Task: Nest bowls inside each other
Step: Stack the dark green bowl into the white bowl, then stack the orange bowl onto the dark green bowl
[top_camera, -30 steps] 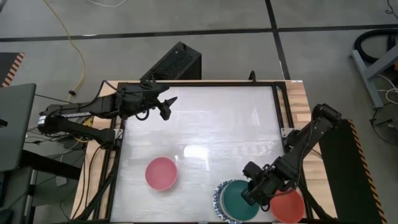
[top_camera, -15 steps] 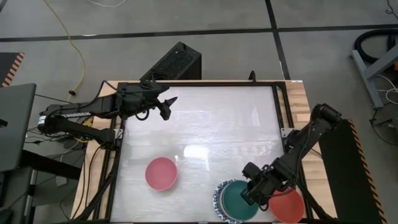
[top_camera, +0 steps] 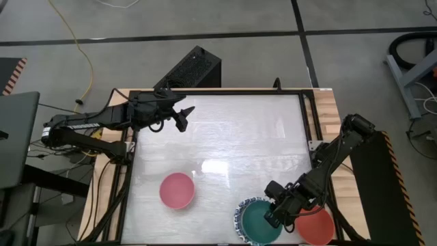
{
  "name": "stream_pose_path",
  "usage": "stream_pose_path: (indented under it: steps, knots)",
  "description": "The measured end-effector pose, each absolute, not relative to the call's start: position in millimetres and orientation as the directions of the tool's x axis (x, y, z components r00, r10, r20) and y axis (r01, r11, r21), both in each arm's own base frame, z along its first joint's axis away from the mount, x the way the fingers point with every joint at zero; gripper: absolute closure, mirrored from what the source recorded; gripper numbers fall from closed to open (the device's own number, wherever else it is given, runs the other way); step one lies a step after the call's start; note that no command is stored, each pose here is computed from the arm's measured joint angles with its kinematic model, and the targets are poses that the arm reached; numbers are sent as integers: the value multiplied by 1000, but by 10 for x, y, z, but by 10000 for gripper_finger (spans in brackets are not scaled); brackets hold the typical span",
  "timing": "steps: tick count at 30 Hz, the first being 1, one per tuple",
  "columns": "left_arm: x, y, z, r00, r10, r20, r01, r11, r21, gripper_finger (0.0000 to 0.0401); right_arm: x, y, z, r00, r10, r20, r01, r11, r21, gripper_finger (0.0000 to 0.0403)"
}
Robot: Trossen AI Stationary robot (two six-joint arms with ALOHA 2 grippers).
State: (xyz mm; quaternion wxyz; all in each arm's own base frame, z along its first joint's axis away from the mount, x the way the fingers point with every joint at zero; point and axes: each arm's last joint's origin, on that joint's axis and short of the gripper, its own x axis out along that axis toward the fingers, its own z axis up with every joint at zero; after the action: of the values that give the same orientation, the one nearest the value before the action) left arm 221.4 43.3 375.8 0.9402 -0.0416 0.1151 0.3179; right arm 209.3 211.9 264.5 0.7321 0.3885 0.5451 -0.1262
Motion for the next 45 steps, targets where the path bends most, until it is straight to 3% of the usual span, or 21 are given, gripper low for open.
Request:
stream_pose_path:
  steps: [12, 18, 24, 30, 36, 45]
  knots:
    - [2212, 432, 3751, 769, 588, -250, -606, 795, 5, 136, 1977, 1990, 2858, 402, 265, -877, 594, 653, 470, 226]
    - [2201, 431, 3718, 759, 587, -281, -607, 795, 19, 136, 1976, 1973, 2865, 392, 270, -880, 562, 687, 461, 221]
    - [2197, 431, 3707, 756, 586, -291, -609, 793, 17, 136, 1881, 1899, 2862, 367, 181, -912, 588, 715, 378, 238]
    - [2199, 429, 3705, 761, 579, -294, -602, 799, 15, 136, 1633, 1916, 2870, 186, 219, -958, 576, 766, 287, 243]
    - [2203, 418, 3698, 782, 542, -306, -567, 824, 11, 136, 1375, 1992, 2814, -8, 211, -977, 404, 895, 190, 231]
    - [2197, 417, 3681, 777, 541, -322, -575, 818, -11, 136, 1273, 2009, 2808, -42, 178, -983, 265, 951, 160, 227]
